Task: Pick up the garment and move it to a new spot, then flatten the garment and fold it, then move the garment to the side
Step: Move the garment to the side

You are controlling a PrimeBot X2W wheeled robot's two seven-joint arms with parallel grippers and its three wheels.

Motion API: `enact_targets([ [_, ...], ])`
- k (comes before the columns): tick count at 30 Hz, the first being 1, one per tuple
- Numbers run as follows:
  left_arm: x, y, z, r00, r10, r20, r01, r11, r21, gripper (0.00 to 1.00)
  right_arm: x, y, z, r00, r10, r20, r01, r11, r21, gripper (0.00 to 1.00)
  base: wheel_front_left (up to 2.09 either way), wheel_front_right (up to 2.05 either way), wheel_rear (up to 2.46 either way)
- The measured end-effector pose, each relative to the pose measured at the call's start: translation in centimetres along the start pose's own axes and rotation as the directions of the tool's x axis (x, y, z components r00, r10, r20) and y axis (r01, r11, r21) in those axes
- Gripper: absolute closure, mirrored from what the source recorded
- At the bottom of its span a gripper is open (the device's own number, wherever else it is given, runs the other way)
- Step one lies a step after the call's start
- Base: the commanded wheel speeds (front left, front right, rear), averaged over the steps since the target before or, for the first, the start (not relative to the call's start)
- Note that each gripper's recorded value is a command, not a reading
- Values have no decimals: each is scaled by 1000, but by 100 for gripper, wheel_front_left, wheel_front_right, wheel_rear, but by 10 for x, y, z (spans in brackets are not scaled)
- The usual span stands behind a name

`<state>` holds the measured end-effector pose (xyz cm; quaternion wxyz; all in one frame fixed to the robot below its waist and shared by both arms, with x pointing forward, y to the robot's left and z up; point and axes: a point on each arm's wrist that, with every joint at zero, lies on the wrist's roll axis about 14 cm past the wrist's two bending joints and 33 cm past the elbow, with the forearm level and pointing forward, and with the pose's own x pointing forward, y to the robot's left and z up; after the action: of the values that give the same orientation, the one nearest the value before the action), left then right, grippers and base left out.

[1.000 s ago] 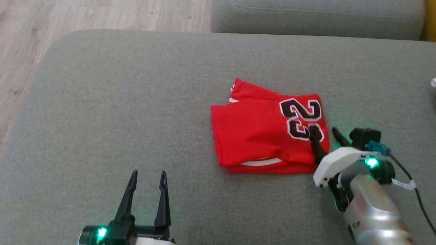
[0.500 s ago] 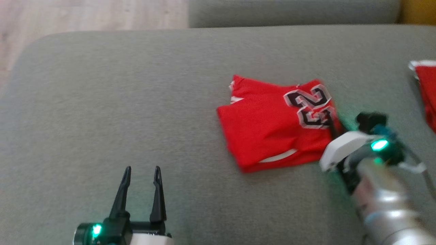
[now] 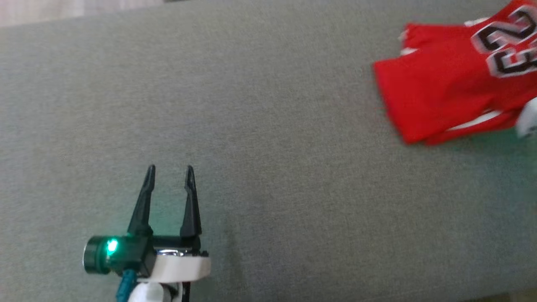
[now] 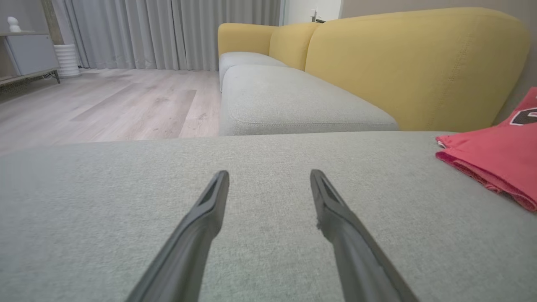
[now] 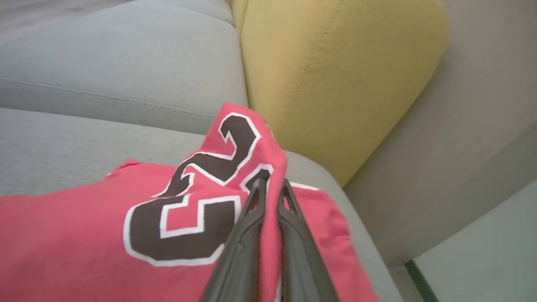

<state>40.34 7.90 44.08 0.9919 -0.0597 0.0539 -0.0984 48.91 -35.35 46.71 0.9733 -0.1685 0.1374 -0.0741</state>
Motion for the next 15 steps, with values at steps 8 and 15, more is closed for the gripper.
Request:
enact_targets([
  [8, 15, 4, 4, 1000, 10, 21, -10, 999, -36, 0, 5, -69, 20, 989, -145, 14, 146, 984, -102, 0, 0, 0, 0],
  [15, 10, 10, 23, 997, 48, 67, -45, 998, -53, 0, -5, -36, 24, 993, -112, 44, 114, 992, -47, 0, 0, 0, 0],
])
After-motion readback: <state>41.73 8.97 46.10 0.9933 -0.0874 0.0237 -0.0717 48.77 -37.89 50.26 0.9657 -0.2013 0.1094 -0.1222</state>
